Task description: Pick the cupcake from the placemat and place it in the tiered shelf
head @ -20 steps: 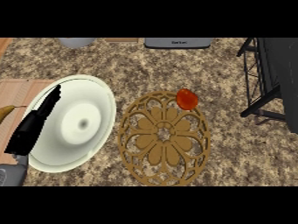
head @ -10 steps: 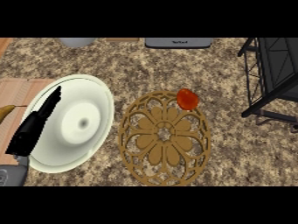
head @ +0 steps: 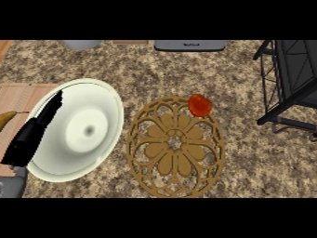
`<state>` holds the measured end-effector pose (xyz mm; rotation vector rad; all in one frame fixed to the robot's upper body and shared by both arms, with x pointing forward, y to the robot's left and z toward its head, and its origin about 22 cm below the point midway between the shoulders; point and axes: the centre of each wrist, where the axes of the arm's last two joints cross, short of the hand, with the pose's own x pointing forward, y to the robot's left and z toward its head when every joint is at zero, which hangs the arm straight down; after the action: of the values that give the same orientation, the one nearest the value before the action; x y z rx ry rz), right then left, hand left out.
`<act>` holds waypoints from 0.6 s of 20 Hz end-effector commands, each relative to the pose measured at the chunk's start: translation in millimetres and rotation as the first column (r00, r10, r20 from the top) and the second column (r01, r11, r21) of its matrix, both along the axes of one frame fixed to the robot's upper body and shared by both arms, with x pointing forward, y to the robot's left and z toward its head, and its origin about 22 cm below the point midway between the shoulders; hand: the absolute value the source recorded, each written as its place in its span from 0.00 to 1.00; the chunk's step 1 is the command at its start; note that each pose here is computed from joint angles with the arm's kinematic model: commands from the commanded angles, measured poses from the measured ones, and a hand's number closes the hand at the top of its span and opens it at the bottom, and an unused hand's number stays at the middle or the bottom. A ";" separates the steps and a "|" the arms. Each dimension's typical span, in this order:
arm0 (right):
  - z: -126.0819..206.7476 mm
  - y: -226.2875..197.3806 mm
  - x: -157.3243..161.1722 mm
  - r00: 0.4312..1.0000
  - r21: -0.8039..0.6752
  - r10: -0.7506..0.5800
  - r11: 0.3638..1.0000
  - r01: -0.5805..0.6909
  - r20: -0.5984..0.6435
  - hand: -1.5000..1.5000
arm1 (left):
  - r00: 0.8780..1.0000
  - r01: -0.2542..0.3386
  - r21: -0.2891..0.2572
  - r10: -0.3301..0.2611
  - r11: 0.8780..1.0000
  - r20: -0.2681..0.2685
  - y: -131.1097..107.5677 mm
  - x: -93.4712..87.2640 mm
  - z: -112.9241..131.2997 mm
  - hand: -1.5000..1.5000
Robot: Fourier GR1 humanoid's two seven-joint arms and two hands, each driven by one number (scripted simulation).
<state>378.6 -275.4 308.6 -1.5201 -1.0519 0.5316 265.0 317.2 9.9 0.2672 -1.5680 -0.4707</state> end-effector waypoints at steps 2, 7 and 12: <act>-33.1 -19.0 12.8 0.999 0.049 0.027 0.998 -0.026 -0.026 1.00 | 1.000 -0.003 -0.013 0.004 1.000 0.006 -14.3 2.2 -8.6 0.50; -89.3 -30.7 11.8 0.999 0.057 0.030 0.998 -0.028 -0.042 1.00 | 1.000 -0.011 0.011 0.011 1.000 -0.004 -29.3 14.5 4.0 0.50; -82.6 -57.2 7.6 0.995 0.017 -0.044 0.999 0.045 -0.085 1.00 | 1.000 -0.001 0.007 0.001 1.000 0.025 0.1 9.0 12.7 0.50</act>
<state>388.9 -304.0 263.0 -1.4829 -1.0432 0.5348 268.5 310.0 12.0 0.2717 -1.5773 -0.4706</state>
